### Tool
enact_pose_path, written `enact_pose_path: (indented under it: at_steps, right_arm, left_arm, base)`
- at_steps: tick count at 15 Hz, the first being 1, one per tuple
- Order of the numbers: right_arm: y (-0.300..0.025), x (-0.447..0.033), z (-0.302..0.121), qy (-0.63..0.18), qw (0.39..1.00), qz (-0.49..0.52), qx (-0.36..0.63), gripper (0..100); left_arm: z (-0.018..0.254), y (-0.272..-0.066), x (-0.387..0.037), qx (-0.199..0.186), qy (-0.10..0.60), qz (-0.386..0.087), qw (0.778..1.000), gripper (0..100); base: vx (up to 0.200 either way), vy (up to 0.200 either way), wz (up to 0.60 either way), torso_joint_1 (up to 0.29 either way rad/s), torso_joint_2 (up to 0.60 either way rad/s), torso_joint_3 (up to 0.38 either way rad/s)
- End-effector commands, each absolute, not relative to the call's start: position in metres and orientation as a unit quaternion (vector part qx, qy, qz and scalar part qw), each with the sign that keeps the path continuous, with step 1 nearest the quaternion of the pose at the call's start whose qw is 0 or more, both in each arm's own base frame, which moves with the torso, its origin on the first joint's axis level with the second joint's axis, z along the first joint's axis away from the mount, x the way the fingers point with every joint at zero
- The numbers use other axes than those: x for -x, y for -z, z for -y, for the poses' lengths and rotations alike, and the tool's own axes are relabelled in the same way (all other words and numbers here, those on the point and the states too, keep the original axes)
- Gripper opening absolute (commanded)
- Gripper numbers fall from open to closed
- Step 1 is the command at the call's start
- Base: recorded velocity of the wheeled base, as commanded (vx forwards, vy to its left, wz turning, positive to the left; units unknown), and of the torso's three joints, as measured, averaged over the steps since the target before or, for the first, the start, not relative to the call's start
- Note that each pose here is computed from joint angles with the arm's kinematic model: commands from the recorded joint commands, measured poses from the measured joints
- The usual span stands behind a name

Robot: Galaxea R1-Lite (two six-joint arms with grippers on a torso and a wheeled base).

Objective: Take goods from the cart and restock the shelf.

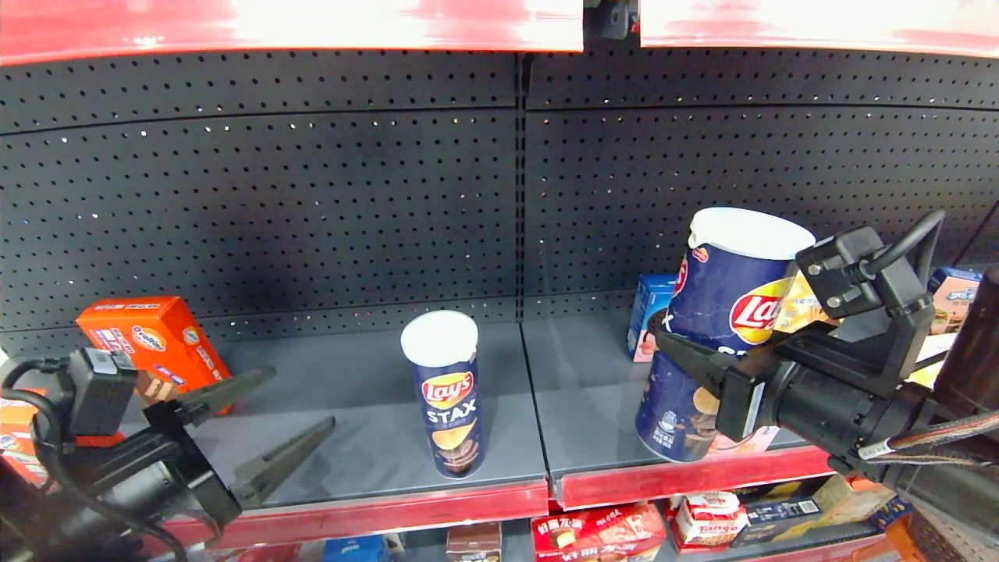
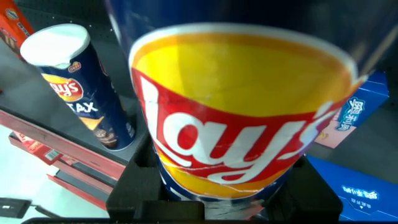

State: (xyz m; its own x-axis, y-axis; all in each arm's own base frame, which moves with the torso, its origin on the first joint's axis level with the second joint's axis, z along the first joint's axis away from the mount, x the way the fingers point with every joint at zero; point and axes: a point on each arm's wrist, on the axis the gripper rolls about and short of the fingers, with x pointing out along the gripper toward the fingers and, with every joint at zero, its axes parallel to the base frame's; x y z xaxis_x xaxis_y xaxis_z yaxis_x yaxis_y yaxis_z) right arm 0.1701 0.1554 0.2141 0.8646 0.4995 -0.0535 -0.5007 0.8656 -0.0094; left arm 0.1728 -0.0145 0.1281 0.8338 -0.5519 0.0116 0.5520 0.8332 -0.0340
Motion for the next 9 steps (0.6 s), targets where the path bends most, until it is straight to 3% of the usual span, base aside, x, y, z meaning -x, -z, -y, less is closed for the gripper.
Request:
enact_pose_path:
  at_steps: [1, 4, 6, 9]
  right_arm:
    - [-0.214, -0.171, -0.156, -0.259, 0.965, -0.024, 0.011, 0]
    - [-0.219, -0.177, -0.159, -0.253, 0.967, -0.018, 0.009, 0]
    - [-0.221, -0.181, -0.163, -0.25, 0.968, -0.015, 0.008, 0]
    - [-0.227, -0.187, -0.166, -0.246, 0.969, -0.007, 0.004, 0]
  left_arm:
    - [0.011, -0.136, -0.167, 0.016, 0.22, 0.024, 0.975, 100]
    - [0.011, -0.138, -0.165, 0.019, 0.114, 0.03, 0.993, 100]
    - [0.008, -0.136, -0.158, 0.02, 0.047, 0.004, 0.999, 100]
    - [0.005, -0.139, -0.128, 0.019, 0.009, -0.026, 0.999, 100]
  base:
    - [0.0, 0.0, 0.0, 0.0, 0.0, 0.0]
    - [0.0, 0.0, 0.0, 0.0, 0.0, 0.0]
    - [0.0, 0.0, 0.0, 0.0, 0.0, 0.0]
    - [0.0, 0.0, 0.0, 0.0, 0.0, 0.0]
